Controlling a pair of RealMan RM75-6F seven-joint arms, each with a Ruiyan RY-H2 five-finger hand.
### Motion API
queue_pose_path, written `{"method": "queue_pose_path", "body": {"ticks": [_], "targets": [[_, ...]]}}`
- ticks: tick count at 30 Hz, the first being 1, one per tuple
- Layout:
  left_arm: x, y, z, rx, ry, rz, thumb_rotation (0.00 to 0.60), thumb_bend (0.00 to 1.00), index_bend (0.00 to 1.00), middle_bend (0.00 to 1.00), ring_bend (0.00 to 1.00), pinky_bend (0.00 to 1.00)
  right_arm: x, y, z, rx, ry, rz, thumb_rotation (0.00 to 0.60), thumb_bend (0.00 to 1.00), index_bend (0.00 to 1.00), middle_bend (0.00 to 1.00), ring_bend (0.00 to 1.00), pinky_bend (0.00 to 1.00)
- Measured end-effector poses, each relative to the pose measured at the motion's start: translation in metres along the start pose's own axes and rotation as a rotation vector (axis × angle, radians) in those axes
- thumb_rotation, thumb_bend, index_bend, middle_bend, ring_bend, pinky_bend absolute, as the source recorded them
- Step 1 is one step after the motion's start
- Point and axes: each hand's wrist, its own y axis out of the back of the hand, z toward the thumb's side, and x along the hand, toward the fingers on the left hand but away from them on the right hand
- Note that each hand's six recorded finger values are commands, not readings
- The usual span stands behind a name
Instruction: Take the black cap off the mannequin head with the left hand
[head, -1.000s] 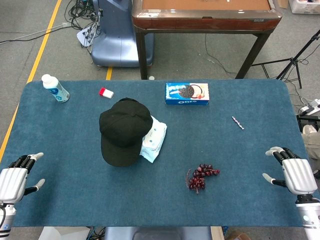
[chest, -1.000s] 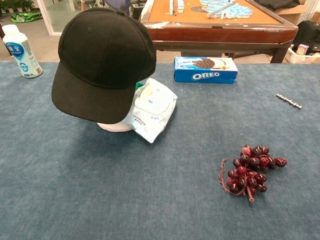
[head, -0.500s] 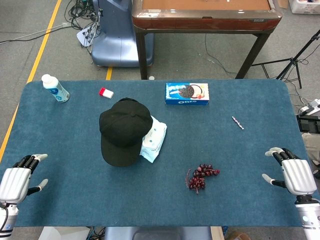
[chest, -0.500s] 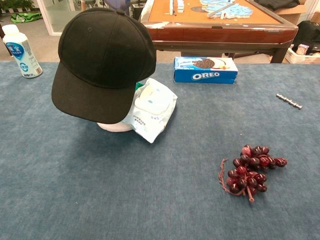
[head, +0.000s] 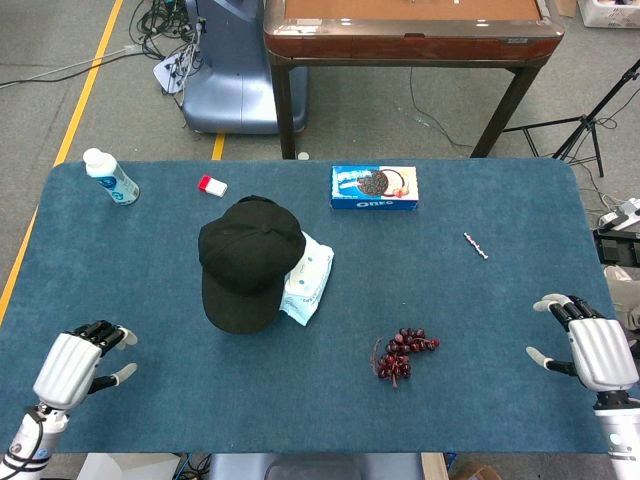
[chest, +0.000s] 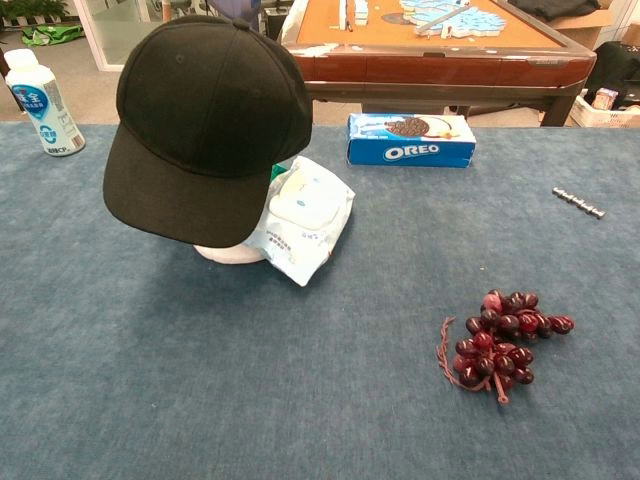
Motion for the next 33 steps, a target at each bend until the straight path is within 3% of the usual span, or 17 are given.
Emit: {"method": "queue_pose_path", "body": {"ticks": [5,14,33], "targets": [[0.022,-0.013,0.019,-0.031,-0.101,-0.001,0.6,0.01,0.57,0.69,0.54,0.67,0.0,0.002,-0.001,-0.007,0.003,-0.002,0.6,0.03,0.35,0.31,0.26,0.48],[0.057,-0.037,0.035,-0.052,-0.206,0.02,0.6,0.0,0.63,0.76,0.59,0.7,-0.002,0.008,-0.008,-0.035,-0.013,-0.008,0.6,0.03,0.35,0.31,0.26,0.48],[0.092,-0.059,0.061,-0.035,-0.348,0.136,0.6,0.0,0.69,0.82,0.65,0.75,-0.001,0.014,-0.014,-0.057,-0.017,-0.018,0.6,0.03,0.35,0.31,0.26,0.48]]}}
